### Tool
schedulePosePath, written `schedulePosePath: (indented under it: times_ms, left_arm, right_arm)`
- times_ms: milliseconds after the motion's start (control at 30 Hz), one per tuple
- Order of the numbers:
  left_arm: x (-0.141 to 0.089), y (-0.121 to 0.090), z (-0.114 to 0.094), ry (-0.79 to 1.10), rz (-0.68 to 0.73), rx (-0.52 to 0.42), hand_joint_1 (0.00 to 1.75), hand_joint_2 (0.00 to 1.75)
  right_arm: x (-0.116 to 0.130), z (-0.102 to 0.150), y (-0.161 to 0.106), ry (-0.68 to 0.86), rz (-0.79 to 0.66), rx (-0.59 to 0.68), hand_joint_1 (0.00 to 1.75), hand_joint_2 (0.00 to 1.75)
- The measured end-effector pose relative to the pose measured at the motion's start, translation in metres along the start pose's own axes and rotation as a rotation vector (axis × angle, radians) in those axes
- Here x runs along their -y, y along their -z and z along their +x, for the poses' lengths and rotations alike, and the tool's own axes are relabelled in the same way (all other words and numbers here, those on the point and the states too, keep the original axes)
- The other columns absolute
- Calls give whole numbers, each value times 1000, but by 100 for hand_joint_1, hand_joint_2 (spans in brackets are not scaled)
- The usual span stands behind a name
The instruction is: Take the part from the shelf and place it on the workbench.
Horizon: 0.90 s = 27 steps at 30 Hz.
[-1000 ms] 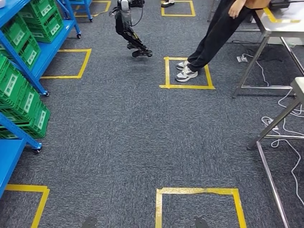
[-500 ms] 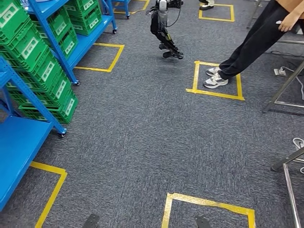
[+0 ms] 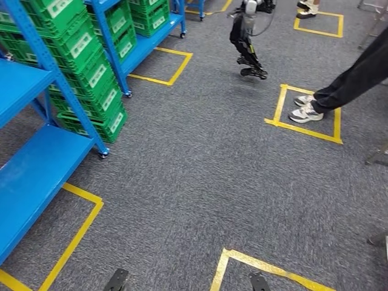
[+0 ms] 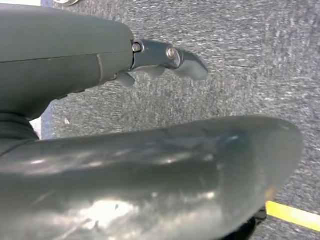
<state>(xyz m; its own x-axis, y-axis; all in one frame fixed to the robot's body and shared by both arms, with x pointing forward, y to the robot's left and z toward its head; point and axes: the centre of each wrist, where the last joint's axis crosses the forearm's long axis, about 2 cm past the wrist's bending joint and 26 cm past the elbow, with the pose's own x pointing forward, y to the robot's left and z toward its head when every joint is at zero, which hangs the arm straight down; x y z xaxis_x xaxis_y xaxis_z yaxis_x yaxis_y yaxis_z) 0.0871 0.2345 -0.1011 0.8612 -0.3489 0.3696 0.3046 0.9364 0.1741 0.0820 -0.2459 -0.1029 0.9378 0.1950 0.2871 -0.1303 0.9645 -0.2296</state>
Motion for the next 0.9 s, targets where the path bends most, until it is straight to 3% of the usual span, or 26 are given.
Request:
schedulePosePath:
  times_ms: [900]
  left_arm:
    - [1,-1,-3,1,1,-7,0,0]
  right_arm:
    - [-2,-7,-1,7,14,-13,0,0]
